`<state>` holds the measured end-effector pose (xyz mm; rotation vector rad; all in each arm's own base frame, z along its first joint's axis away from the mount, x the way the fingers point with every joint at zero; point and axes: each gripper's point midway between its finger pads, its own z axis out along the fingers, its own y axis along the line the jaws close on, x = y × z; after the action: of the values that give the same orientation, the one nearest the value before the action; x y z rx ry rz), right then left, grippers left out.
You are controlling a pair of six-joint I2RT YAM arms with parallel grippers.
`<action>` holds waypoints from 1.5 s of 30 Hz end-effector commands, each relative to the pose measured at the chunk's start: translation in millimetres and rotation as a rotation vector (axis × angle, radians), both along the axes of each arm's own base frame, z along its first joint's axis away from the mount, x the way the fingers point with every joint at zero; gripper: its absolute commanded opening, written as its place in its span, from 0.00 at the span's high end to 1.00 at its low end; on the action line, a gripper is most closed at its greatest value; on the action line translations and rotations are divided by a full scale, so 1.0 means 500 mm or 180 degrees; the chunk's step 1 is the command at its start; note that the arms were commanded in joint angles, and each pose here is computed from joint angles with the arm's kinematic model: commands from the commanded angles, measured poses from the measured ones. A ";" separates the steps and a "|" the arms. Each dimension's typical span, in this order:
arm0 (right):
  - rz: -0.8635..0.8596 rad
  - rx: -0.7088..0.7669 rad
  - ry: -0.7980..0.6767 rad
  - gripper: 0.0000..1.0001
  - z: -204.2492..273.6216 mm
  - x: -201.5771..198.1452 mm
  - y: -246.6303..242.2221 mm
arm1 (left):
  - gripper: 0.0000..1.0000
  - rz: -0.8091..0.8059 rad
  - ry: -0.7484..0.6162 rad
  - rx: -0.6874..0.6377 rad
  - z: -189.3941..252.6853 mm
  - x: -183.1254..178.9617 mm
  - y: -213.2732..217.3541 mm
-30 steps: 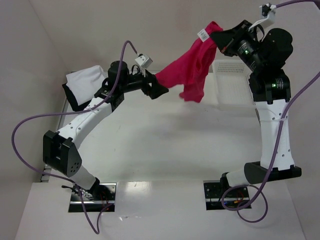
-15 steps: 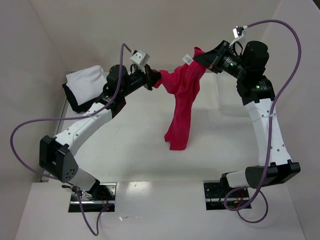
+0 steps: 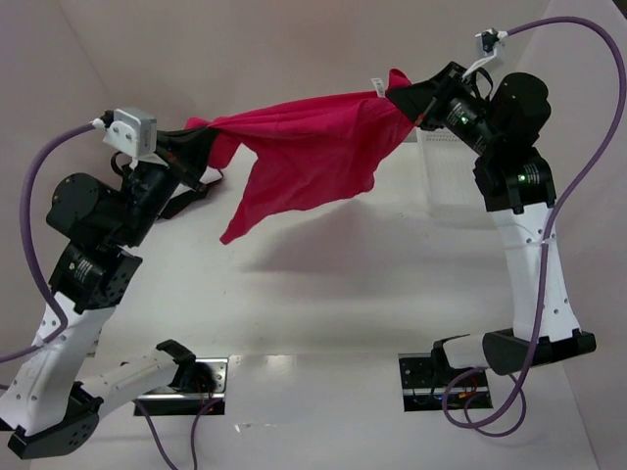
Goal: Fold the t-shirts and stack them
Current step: Move the tshirt to the center of the board
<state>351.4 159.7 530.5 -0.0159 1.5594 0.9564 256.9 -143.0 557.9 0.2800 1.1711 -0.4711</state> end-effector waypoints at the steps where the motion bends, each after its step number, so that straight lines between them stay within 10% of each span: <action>1: -0.0462 -0.0070 -0.0455 1.00 0.076 -0.041 -0.068 | 1.00 0.0511 0.0008 0.0014 0.010 -0.040 0.090; 12: -0.0005 0.0096 -0.0914 1.00 0.177 -0.271 -0.052 | 1.00 0.0593 -0.0217 -0.0237 0.069 -0.181 0.177; 27: 0.0101 -0.0251 0.0740 1.00 -0.269 -0.110 -0.019 | 1.00 0.1089 0.0541 0.0085 -0.112 0.012 0.136; 45: -0.0633 -0.0707 0.0183 1.00 -0.155 0.041 -0.051 | 1.00 0.0833 0.0493 0.0053 -0.102 0.184 0.031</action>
<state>372.6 143.6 435.3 0.0330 1.7580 0.7088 365.3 -148.9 431.1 0.1865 1.5563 -0.2378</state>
